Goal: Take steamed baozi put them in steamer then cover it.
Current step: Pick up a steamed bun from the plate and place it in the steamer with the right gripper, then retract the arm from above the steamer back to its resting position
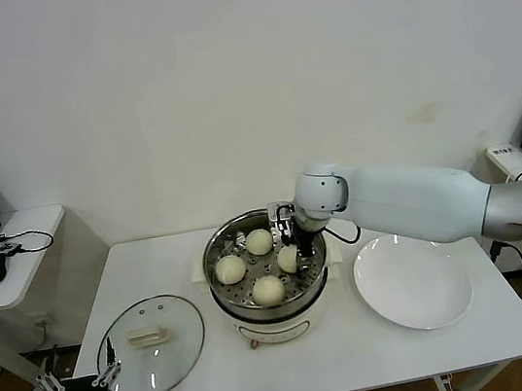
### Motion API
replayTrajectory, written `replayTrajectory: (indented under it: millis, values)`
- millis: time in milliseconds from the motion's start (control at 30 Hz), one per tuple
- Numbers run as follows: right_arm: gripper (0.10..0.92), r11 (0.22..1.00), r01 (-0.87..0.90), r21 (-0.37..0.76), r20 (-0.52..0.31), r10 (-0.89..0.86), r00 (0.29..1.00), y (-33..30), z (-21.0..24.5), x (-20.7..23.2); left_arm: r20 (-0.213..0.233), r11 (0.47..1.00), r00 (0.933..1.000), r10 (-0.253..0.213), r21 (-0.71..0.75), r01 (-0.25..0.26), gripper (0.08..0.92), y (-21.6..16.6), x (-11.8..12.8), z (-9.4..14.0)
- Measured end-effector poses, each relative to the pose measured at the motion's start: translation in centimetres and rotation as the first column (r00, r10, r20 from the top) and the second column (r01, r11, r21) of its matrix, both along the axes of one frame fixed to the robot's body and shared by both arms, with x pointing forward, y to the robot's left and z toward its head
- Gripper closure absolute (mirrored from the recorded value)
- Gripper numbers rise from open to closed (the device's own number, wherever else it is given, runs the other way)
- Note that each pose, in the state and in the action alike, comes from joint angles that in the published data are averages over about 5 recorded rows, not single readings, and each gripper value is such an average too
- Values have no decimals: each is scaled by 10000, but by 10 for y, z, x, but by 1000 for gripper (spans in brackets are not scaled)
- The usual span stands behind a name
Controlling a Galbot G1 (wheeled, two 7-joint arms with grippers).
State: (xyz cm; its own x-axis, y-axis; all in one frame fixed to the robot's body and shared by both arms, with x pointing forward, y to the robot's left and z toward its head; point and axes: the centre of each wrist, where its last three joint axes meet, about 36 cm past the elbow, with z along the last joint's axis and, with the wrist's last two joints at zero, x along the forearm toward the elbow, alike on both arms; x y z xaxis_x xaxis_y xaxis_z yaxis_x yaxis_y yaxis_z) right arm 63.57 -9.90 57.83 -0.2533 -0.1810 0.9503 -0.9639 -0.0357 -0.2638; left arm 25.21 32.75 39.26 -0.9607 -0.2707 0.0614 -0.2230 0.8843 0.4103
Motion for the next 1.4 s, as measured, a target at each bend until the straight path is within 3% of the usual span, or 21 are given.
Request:
replayTrajectory:
  millis: [200, 400, 733, 1100, 1233, 1400]
  values:
    - [209, 9998, 88, 171, 89, -89, 9999, -6, 4, -2, 8, 10000, 10000, -16, 3, 16, 177, -1, 0, 0]
    - [200, 9969, 293, 729, 311, -316, 9990, -20, 13, -7, 13, 10000, 10000, -20, 7, 20, 177, -1, 0, 1]
    - [200, 9327, 732, 3530, 2106, -1555, 9651, -59, 6, -41, -110, 9999, 9999, -90, -132, 88, 177, -3, 1, -6]
    - [199, 6594, 558, 7498, 3222, -4375, 8395, -111, -68, -101, -292, 9995, 9993, -225, -211, 219, 177, -9, 1, -13]
    - [200, 5347, 253, 8447, 3219, -5451, 7741, -132, -95, -124, -469, 9993, 9984, -318, -184, 310, 177, -11, 1, -17]
    - [199, 3689, 82, 9294, 2652, -6833, 6803, -157, -127, -160, -691, 9983, 9964, -490, 272, 509, 177, -10, 3, -26]
